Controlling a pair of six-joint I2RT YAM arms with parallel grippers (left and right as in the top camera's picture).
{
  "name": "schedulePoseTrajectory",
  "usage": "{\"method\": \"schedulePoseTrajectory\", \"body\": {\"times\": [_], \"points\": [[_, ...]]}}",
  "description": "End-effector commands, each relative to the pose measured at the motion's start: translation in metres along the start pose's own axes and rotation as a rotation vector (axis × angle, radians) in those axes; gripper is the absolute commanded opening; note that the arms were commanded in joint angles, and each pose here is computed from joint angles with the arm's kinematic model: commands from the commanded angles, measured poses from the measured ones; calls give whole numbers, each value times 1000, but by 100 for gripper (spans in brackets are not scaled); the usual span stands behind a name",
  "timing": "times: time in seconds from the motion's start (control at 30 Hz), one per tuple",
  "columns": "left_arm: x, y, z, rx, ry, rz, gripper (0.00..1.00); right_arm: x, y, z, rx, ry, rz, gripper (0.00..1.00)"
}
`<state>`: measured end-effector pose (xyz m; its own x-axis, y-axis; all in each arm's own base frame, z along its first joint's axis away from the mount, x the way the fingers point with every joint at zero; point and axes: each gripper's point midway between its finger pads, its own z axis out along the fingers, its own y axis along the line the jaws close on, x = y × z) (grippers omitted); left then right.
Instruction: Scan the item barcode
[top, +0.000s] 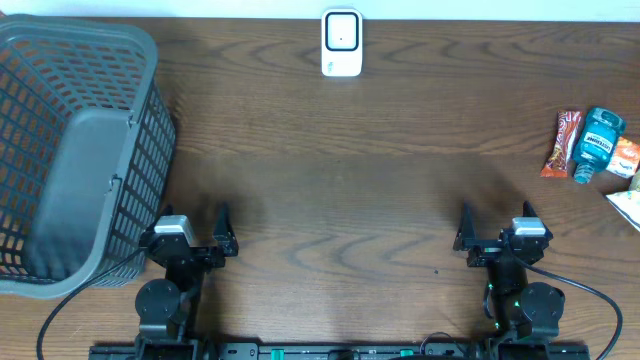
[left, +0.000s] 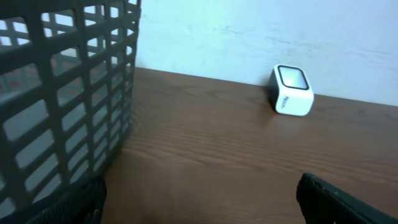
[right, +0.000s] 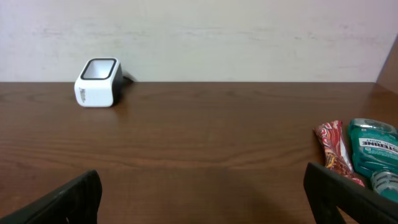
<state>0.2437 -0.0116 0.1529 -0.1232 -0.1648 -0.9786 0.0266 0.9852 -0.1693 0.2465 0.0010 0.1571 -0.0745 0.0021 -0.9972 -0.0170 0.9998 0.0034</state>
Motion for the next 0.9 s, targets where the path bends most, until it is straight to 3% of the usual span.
{"method": "schedulePoseTrajectory", "body": {"times": [0.0,0.1,0.87], "points": [[16,6,2,-25,35,33,98,0,-1,0,10,-1,17,99],[17,-5,2,39,39,99,98,0,-1,0,10,-1,17,99],[15,2,2,-2,32,101,98,0,-1,0,10,-1,17,99]]}}
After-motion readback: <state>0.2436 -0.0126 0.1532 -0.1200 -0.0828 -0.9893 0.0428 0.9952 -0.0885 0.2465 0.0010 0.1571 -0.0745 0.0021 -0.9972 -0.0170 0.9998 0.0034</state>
